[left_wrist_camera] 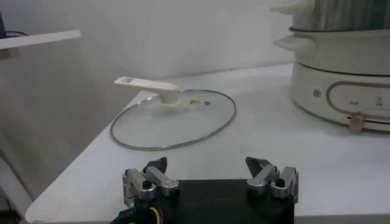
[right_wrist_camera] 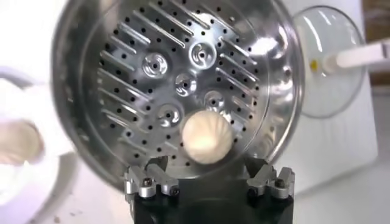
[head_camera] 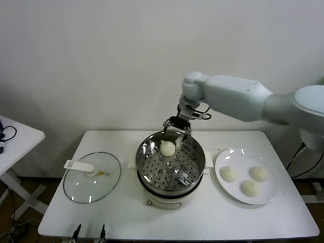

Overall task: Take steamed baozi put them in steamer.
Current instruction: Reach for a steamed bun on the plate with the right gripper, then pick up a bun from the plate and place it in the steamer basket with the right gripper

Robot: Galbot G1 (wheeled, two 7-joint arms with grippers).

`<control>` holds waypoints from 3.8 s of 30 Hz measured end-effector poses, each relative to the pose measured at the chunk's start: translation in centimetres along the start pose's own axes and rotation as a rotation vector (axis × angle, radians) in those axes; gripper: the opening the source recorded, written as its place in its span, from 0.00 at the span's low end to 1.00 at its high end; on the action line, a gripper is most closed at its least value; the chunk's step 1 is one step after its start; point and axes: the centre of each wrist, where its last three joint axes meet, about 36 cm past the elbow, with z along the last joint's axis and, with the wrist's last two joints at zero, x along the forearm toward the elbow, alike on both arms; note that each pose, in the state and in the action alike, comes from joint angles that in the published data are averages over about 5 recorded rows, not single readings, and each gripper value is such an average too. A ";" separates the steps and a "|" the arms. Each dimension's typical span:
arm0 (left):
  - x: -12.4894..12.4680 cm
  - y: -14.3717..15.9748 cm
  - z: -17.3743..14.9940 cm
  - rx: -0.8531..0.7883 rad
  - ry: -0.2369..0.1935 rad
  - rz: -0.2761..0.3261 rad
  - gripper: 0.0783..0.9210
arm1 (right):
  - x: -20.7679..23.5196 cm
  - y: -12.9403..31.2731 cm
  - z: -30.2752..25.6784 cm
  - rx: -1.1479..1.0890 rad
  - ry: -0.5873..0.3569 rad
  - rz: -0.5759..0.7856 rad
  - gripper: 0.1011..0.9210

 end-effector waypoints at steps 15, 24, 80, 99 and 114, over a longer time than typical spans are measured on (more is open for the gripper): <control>-0.1 0.0 0.1 -0.012 0.001 0.014 0.88 | 0.4 15.5 1.8 -0.646 0.131 -0.011 0.88; 0.0 0.2 0.3 -0.015 0.012 0.011 0.88 | -4.2 21.2 1.6 -0.847 0.162 -0.068 0.88; 0.3 0.4 0.9 -0.023 0.030 0.005 0.88 | 3.2 14.9 -0.1 -0.926 0.120 0.024 0.68; -0.3 0.3 0.8 -0.026 0.023 0.013 0.88 | 9.6 -0.7 -12.1 -0.760 0.024 0.104 0.68; -0.2 0.2 0.8 -0.019 0.028 0.009 0.88 | -1.5 -5.2 -16.1 -0.684 0.057 0.003 0.68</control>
